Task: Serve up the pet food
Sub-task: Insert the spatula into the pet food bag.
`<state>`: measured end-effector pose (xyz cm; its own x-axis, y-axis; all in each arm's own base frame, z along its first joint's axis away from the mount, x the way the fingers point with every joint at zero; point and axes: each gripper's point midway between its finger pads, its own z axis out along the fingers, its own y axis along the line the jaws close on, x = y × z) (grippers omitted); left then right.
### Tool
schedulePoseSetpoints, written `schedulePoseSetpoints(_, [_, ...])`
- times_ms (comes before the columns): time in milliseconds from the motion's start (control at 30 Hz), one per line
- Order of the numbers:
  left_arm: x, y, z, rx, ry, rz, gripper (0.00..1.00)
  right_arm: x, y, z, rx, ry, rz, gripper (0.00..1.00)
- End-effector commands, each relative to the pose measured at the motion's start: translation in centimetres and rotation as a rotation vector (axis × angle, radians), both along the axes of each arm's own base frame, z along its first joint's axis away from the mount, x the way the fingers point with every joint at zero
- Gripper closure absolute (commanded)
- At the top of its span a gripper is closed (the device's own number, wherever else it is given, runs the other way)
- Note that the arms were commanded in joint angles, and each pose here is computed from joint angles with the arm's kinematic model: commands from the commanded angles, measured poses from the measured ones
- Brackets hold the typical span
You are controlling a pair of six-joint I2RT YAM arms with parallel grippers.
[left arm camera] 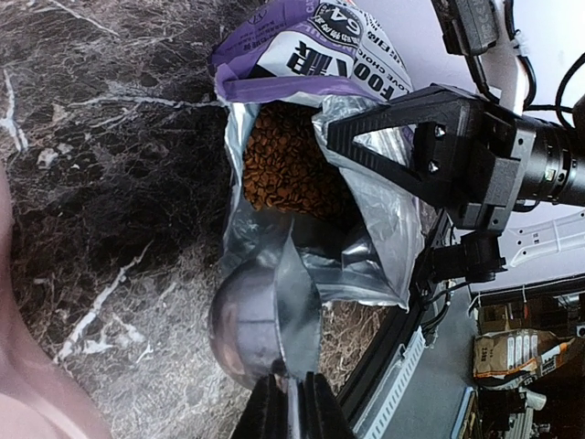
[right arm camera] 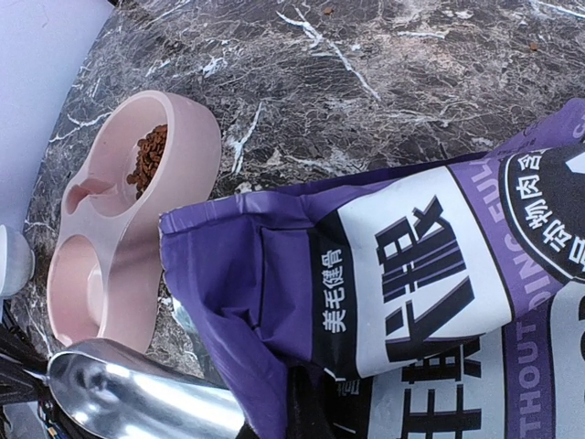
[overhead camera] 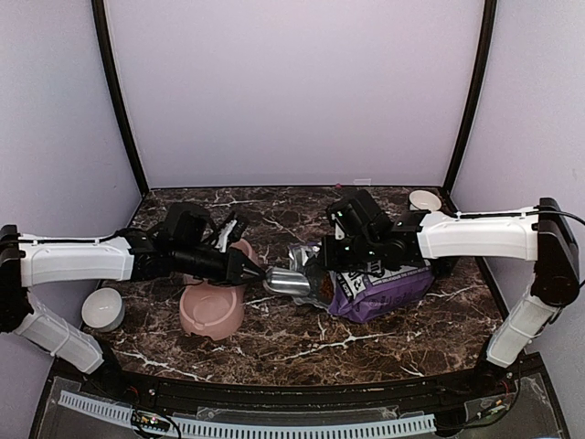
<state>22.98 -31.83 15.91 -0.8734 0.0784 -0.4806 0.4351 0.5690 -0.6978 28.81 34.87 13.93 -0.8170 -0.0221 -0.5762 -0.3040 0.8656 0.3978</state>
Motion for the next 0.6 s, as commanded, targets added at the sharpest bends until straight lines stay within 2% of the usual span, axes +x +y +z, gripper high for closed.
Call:
schedulePoseSetpoints(0, [1.2,-2.6,2.3,-0.073,-0.057,-0.001,1.00,0.7,0.8,2.3,0.055,-0.050,-0.012,1.00])
schedulePoseSetpoints(200, [2.1,-4.9,0.7,-0.063,-0.030,-0.002,1.00,0.7,0.4,2.6,0.057,-0.060,-0.023,1.00])
schedulePoseSetpoints(267, [2.3,-5.6,0.3,-0.053,-0.028,-0.009,1.00,0.4,-0.1,1.4,0.034,-0.044,-0.024,1.00])
schedulePoseSetpoints(567, [3.1,-7.0,-2.3,0.015,-0.016,-0.011,1.00,0.3,-0.5,0.8,0.013,-0.042,-0.028,1.00])
